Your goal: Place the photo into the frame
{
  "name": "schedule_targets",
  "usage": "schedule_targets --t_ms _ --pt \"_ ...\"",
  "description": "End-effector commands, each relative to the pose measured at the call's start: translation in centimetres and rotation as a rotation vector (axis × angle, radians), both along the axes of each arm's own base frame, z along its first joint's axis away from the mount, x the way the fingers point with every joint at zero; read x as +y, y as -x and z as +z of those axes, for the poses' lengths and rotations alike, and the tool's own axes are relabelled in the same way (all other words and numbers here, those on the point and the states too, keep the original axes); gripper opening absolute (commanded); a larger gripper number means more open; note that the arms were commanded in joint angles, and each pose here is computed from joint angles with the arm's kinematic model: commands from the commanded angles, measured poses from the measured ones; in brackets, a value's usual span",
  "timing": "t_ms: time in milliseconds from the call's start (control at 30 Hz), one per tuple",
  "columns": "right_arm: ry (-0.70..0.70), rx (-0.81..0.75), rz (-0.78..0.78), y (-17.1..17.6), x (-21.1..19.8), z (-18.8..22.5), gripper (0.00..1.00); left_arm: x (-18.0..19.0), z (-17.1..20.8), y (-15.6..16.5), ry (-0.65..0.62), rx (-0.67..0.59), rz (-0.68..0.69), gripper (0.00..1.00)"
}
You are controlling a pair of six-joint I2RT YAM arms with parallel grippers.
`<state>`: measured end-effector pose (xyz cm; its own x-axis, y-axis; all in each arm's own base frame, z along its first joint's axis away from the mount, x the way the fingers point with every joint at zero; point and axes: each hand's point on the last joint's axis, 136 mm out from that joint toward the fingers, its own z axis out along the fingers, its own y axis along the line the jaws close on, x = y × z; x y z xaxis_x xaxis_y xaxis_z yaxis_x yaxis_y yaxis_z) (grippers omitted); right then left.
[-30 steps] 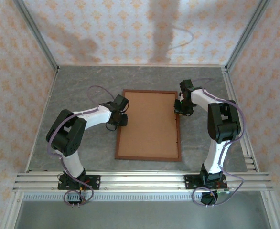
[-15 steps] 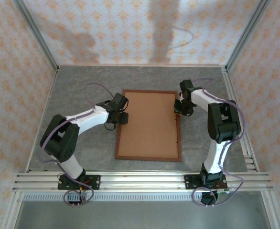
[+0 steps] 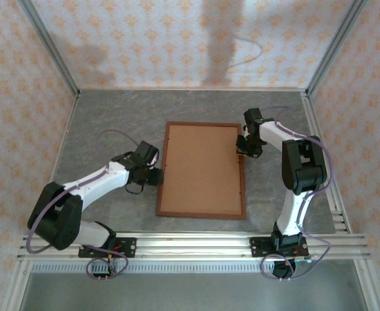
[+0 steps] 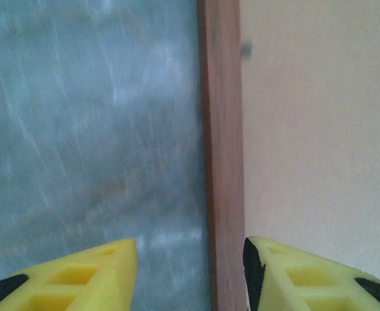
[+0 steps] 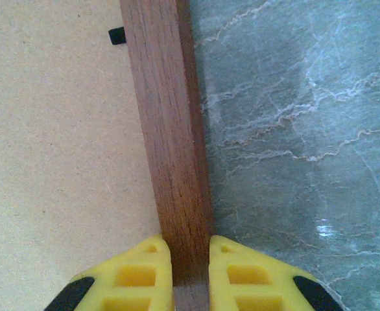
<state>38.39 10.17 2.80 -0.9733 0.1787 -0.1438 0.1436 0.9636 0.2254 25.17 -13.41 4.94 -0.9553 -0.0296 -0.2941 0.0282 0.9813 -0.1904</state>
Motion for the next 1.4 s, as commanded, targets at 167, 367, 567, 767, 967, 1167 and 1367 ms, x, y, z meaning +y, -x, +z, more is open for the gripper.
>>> schedule_targets --t_ms 167,367,567,767,967,1167,1367 --pt "0.026 0.007 0.018 0.1 0.1 -1.5 0.15 -0.9 -1.6 3.7 0.042 0.106 -0.018 0.4" --pt "0.02 0.009 0.019 0.1 0.2 -1.6 0.15 -1.6 -2.8 3.8 0.046 0.139 -0.036 0.33" --pt "0.023 0.008 0.018 0.1 0.1 -1.7 0.15 -1.8 -3.6 4.4 0.04 0.16 -0.05 0.32" --pt "0.022 0.013 0.019 0.3 0.1 -1.8 0.15 -2.7 -4.2 4.9 0.046 0.172 -0.075 0.32" --pt "0.009 0.013 0.014 0.3 0.3 -1.8 0.15 -2.6 -5.2 5.7 0.008 0.182 -0.091 0.33" --pt "0.009 0.013 0.013 0.5 0.3 -1.9 0.15 -2.6 -6.2 6.0 -0.043 0.189 -0.12 0.36" --pt "0.005 0.017 0.012 0.7 0.5 -2.0 0.15 -2.9 -7.2 6.3 -0.101 0.193 -0.163 0.4"
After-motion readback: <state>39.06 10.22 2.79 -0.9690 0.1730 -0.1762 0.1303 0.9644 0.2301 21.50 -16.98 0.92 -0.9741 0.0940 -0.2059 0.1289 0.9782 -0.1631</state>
